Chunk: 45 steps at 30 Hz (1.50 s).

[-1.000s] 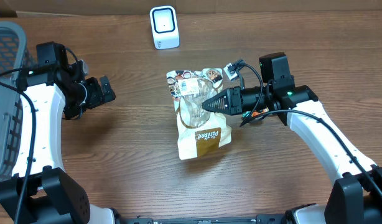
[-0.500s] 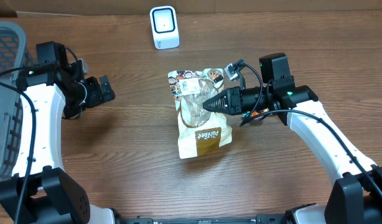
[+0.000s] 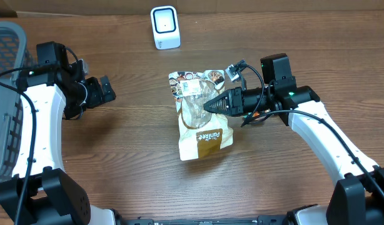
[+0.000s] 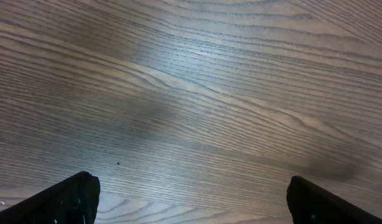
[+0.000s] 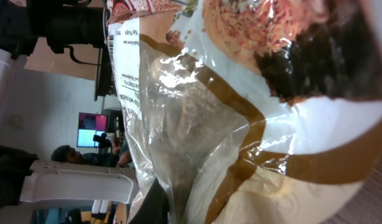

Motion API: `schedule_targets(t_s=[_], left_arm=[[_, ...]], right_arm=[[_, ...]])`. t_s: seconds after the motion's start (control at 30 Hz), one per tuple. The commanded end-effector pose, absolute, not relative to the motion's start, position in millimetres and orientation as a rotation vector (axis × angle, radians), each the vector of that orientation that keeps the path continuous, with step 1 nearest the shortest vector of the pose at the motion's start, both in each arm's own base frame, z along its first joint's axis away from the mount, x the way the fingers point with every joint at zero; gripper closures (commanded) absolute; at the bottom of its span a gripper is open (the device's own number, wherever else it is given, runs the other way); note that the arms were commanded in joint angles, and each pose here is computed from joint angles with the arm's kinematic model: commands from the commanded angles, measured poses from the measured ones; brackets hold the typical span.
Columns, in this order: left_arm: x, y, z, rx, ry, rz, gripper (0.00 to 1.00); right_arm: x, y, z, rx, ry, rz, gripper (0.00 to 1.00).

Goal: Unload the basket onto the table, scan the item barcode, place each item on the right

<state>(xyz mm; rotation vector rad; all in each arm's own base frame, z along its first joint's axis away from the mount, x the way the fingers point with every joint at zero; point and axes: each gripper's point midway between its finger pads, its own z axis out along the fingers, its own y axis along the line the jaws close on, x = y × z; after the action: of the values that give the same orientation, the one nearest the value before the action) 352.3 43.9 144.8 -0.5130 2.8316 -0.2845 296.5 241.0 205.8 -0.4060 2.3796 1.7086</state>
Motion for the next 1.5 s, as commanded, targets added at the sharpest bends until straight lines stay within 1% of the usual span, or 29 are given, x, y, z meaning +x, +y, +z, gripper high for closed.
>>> schedule_targets(t_s=[0.0,0.07,0.13,0.27,0.37,0.53,0.63,0.7,0.83,0.93,1.13,1.27,1.47], left_arm=[[352,44,140,-0.519,2.844,-0.279,0.0],[352,44,140,-0.519,2.844,-0.279,0.0],[352,44,140,-0.519,2.844,-0.279,0.0],[352,44,140,-0.519,2.844,-0.279,0.0],[352,44,140,-0.519,2.844,-0.279,0.0],[352,44,140,-0.519,2.844,-0.279,0.0],[352,44,140,-0.519,2.844,-0.279,0.0],[352,44,140,-0.519,2.844,-0.279,0.01],[352,44,140,-0.519,2.844,-0.279,0.01],[352,44,140,-0.519,2.844,-0.279,0.0],[352,44,140,-0.519,2.844,-0.279,0.0],[352,44,140,-0.519,2.844,-0.279,0.0],[352,44,140,-0.519,2.844,-0.279,0.0]], right_arm=[[294,241,223,-0.421,2.339,1.737,0.96],[298,241,229,-0.406,2.357,1.702,0.96],[306,238,232,-0.372,2.407,1.601,0.96],[325,222,250,-0.361,2.522,1.212,0.96],[343,207,275,-0.347,2.541,0.929,0.96],[392,189,325,-0.293,2.455,0.517,0.96],[429,185,339,-0.266,2.384,0.295,0.96],[456,185,341,-0.275,2.323,0.144,0.96],[517,182,329,-0.283,2.162,-0.242,0.96],[552,190,315,-0.336,2.06,-0.427,0.96],[606,222,287,-0.434,1.897,-0.507,0.96],[619,249,260,-0.563,1.843,-0.566,0.96],[617,290,202,-0.911,1.791,-0.728,0.96]])
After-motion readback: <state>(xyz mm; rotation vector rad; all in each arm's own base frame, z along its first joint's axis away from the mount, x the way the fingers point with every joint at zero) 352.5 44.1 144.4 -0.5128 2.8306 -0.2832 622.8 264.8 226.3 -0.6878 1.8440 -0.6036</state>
